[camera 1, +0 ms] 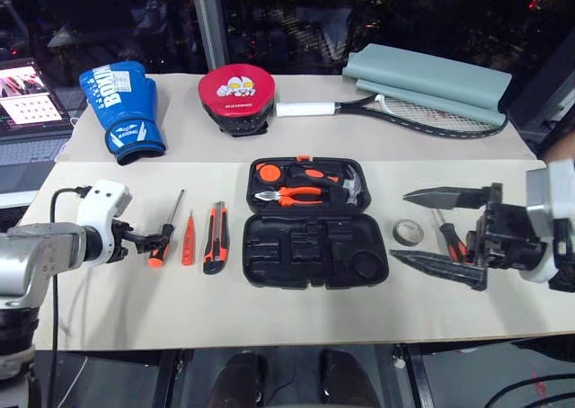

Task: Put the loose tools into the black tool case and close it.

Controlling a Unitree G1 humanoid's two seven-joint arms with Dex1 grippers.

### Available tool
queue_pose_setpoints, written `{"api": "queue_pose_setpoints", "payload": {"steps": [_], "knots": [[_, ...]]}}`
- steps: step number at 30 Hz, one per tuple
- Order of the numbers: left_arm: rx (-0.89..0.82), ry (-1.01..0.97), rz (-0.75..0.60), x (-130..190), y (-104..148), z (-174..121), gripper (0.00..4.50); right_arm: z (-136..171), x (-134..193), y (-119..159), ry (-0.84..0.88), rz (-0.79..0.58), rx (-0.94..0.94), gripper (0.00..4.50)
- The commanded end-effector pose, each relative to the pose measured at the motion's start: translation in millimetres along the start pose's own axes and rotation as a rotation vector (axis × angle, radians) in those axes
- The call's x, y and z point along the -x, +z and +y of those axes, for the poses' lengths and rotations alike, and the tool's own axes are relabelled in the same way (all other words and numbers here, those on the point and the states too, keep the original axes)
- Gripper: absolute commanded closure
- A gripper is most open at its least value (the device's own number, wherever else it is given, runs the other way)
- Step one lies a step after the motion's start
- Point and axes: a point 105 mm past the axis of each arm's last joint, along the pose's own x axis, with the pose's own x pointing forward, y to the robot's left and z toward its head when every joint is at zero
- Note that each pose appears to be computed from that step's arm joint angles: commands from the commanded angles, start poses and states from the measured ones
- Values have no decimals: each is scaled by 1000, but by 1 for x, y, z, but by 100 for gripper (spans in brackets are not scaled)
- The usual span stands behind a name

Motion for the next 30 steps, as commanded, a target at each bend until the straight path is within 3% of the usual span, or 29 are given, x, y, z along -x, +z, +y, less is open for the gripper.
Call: {"api": "queue_pose_setpoints", "payload": {"steps": [1, 2, 6, 11, 15, 30], "knots": [[-48, 35, 6, -5, 4, 5, 2, 4, -9, 14, 10, -41, 32, 0], [-49, 35, 10, -7, 3, 5, 2, 5, -11, 16, 12, -51, 34, 0], [-63, 30, 59, -16, -7, 5, 104, 4, -17, 19, 15, -68, 35, 0], [-51, 36, 100, -19, -17, 10, 293, 3, -15, 17, 14, -67, 30, 0], [-29, 23, 134, -19, -25, 10, 413, 3, -14, 16, 16, -65, 25, 0], [-8, 48, 97, -7, -10, 24, 418, 3, -18, 11, 4, -88, 6, 0]]}}
